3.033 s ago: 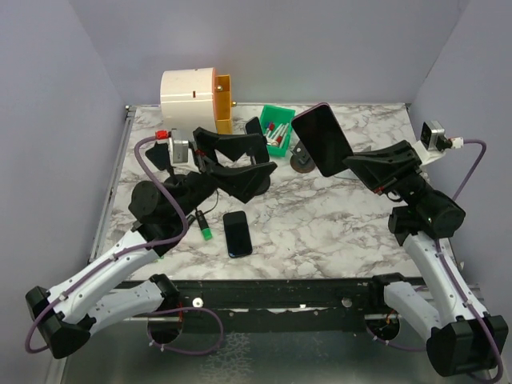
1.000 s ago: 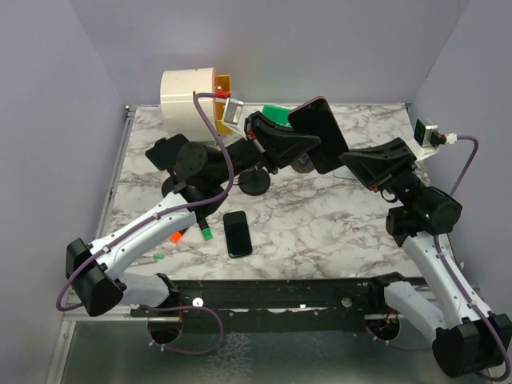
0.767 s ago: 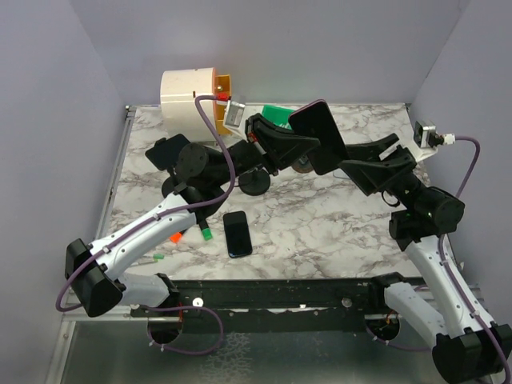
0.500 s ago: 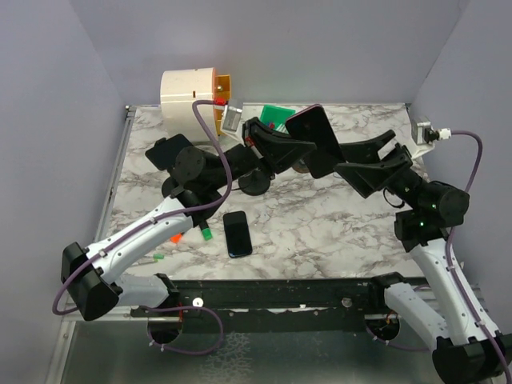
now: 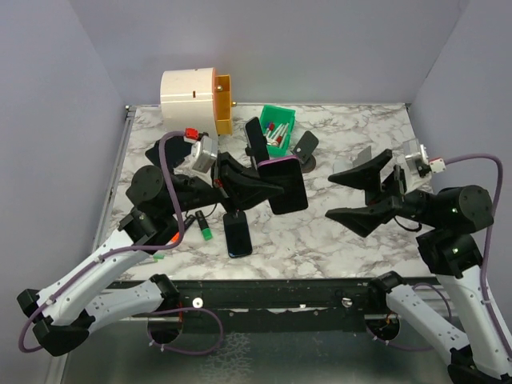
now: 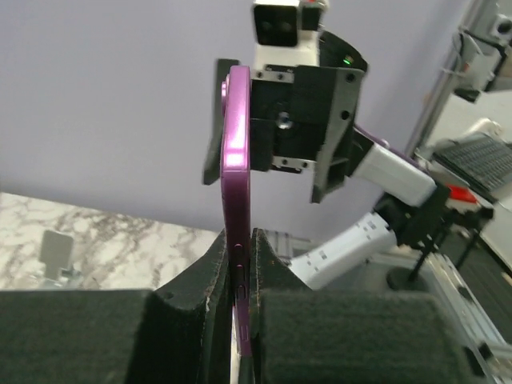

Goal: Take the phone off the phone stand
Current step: Place the phone at the center of the board.

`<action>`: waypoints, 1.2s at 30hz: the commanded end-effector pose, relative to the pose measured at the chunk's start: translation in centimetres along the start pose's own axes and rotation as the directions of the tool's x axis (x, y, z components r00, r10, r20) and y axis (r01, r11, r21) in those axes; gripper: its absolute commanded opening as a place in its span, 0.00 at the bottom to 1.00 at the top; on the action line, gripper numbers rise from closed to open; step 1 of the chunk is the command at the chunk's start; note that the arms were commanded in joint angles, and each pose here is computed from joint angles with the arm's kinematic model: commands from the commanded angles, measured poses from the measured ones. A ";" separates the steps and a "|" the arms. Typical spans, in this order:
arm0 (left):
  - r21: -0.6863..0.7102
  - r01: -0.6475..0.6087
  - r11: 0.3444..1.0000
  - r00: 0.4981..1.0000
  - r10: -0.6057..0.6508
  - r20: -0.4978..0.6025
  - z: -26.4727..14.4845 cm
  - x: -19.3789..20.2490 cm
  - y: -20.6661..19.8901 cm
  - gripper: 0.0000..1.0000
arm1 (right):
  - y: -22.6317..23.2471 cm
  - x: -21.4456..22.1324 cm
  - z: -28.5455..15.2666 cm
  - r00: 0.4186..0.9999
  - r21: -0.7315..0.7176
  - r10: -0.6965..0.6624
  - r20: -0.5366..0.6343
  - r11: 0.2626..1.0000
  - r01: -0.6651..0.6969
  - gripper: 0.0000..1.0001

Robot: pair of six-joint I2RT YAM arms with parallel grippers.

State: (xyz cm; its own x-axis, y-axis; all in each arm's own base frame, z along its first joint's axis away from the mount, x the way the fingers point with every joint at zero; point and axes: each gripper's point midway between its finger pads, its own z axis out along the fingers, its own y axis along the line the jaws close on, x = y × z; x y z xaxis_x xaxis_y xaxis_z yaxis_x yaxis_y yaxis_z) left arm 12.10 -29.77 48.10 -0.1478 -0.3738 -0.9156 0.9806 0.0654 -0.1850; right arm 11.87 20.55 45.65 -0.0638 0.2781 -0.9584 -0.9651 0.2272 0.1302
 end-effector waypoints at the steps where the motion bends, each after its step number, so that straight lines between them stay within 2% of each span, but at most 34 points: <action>1: 0.131 0.099 0.986 0.983 -0.076 -0.170 -1.5 4.3 -2.5 0.00 | 0.7 4.4 -0.1 0.986 -0.099 0.103 -0.128 0.988 -0.116 0.86; 11: 0.135 0.208 0.969 0.960 -0.176 -0.217 -1.2 6.9 -2.0 0.00 | 1.3 6.3 1.2 0.952 -0.186 0.244 -0.184 0.943 -0.278 0.82; 23: 0.040 0.216 0.976 0.961 -0.205 -0.185 -0.8 8.0 0.2 0.00 | -0.3 8.6 1.8 0.927 -0.128 0.315 -0.202 0.930 -0.344 0.58; 32: -0.001 0.218 0.976 0.960 -0.214 -0.180 -0.7 8.6 1.1 0.00 | -0.4 8.6 2.2 0.924 -0.141 0.336 -0.184 0.921 -0.363 0.52; 36: -0.007 0.222 0.975 0.958 -0.219 -0.185 -0.6 8.9 1.3 0.00 | -0.9 9.0 2.4 0.916 -0.132 0.354 -0.191 0.915 -0.381 0.43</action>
State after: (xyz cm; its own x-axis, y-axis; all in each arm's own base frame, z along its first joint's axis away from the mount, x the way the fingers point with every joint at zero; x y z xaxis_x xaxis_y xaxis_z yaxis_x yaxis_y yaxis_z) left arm 11.71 -32.39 38.34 -0.4060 -0.1503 -0.9014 0.9127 -0.0161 -0.4084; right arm 12.49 24.77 37.59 -0.4334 0.1491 -0.8888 -0.8994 -0.0099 0.4369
